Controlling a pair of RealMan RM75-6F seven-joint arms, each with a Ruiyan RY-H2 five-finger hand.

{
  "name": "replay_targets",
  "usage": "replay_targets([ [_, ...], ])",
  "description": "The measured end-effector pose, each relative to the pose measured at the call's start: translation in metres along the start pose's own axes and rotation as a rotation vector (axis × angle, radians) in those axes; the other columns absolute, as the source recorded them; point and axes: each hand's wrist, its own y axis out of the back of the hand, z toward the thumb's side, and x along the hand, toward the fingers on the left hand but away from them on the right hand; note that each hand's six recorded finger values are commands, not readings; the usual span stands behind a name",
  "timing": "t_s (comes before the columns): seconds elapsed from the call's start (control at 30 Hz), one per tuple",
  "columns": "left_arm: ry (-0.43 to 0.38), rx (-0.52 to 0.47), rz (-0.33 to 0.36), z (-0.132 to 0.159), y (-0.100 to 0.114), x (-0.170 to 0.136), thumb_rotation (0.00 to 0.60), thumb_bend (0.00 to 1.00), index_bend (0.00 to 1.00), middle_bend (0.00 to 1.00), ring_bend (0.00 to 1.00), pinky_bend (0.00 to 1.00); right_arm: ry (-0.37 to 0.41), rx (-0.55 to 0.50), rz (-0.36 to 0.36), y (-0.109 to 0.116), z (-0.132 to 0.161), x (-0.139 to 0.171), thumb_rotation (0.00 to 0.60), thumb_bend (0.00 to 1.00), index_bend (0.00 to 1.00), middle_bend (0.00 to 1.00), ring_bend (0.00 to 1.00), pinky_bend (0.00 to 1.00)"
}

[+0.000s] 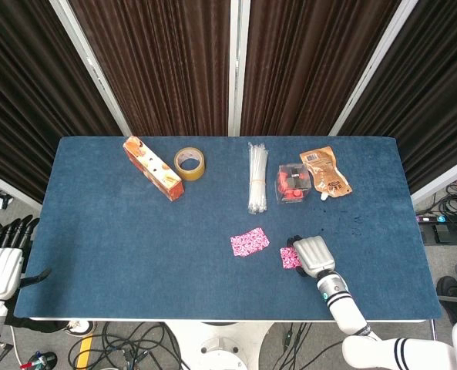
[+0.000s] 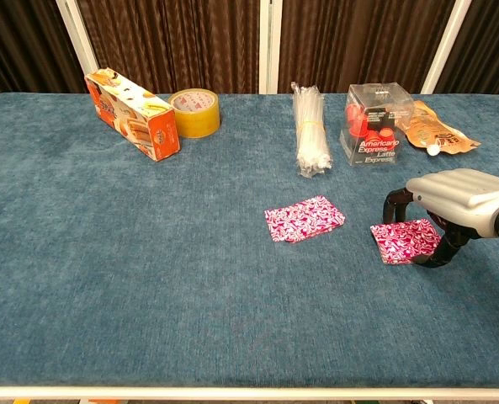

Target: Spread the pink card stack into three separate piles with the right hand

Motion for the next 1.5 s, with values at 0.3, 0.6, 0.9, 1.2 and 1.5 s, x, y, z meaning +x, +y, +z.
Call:
replay_targets([
  [0.3,0.000,-0.003,0.001,0.000,0.000,0.000,0.600,0.00,0.04,0.03,0.00,0.10,-0.006,-0.001,-0.007,0.001,0.000,-0.001,0.600,0.22,0.45,0.43,0.80,0.85],
  [0.6,-0.001,-0.005,0.001,0.000,0.001,0.001,0.600,0.00,0.04,0.03,0.00,0.10,-0.002,-0.016,-0.019,0.003,0.000,0.001,0.600,0.23,0.47,0.46,0.81,0.86],
  [0.9,-0.002,-0.005,0.003,0.000,0.002,0.000,0.600,0.00,0.04,0.03,0.00,0.10,-0.001,-0.031,-0.034,0.009,-0.002,0.002,0.600,0.23,0.47,0.46,0.81,0.86],
  [1.2,-0.001,-0.006,0.000,0.000,0.002,0.000,0.600,0.00,0.04,0.03,0.00,0.10,-0.049,-0.039,-0.060,0.022,-0.021,-0.007,0.600,0.24,0.47,0.46,0.81,0.86],
  [1.5,0.000,-0.005,-0.009,-0.001,0.000,-0.001,0.600,0.00,0.04,0.03,0.00,0.10,-0.133,-0.033,-0.084,0.036,-0.060,-0.020,0.600,0.24,0.48,0.46,0.81,0.86],
])
